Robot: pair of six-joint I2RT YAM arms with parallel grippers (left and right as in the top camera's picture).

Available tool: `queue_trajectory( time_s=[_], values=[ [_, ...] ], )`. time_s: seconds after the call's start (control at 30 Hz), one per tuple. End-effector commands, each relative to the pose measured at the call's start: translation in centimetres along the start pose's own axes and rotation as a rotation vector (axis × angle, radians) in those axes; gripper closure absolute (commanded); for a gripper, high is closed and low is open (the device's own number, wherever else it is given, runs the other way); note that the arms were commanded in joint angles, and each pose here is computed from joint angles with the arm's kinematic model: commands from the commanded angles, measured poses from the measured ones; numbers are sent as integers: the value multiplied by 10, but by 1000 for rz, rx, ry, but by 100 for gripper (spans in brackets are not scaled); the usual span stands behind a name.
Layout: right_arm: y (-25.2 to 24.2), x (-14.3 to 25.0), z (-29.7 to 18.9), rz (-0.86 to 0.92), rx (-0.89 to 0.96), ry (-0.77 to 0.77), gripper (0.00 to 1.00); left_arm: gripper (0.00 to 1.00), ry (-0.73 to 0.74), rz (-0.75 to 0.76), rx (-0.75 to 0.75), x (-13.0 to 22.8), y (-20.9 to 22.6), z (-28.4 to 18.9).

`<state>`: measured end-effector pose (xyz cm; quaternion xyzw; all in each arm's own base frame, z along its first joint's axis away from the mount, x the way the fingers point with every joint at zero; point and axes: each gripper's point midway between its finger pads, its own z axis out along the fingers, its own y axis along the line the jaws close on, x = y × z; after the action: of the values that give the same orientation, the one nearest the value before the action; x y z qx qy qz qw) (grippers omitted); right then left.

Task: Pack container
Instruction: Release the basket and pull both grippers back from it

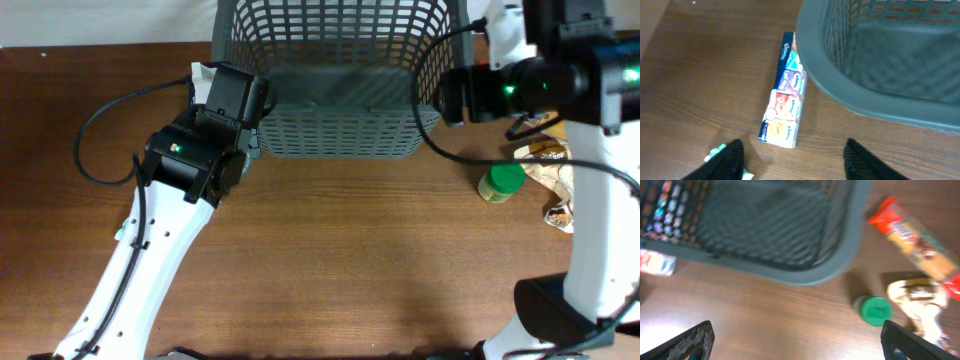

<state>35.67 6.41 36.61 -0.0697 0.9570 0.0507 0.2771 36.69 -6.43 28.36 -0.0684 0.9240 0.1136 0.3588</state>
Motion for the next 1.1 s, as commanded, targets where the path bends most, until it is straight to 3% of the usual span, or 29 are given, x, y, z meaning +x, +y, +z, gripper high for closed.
queue_trajectory(
  time_s=[0.0,0.07,0.1,0.37,0.6,1.07],
  values=[
    [-28,0,-31,72,172,-81,1,24,-53,-22,-55,-11,16,-9],
    [-38,0,-38,112,232,-101,1,4,-85,-33,-98,-16,27,-16],
    [-42,1,-41,127,255,-110,1,1,-99,-39,-116,-18,32,-19],
    [-80,5,-52,232,352,-125,1,1,-159,-134,-202,-27,81,-39],
    [-145,22,-67,435,458,-127,1,1,-133,-222,-302,-20,133,-42],
    [-177,41,-49,659,418,-74,1,1,-107,-265,-360,-15,158,-39]
  ],
)
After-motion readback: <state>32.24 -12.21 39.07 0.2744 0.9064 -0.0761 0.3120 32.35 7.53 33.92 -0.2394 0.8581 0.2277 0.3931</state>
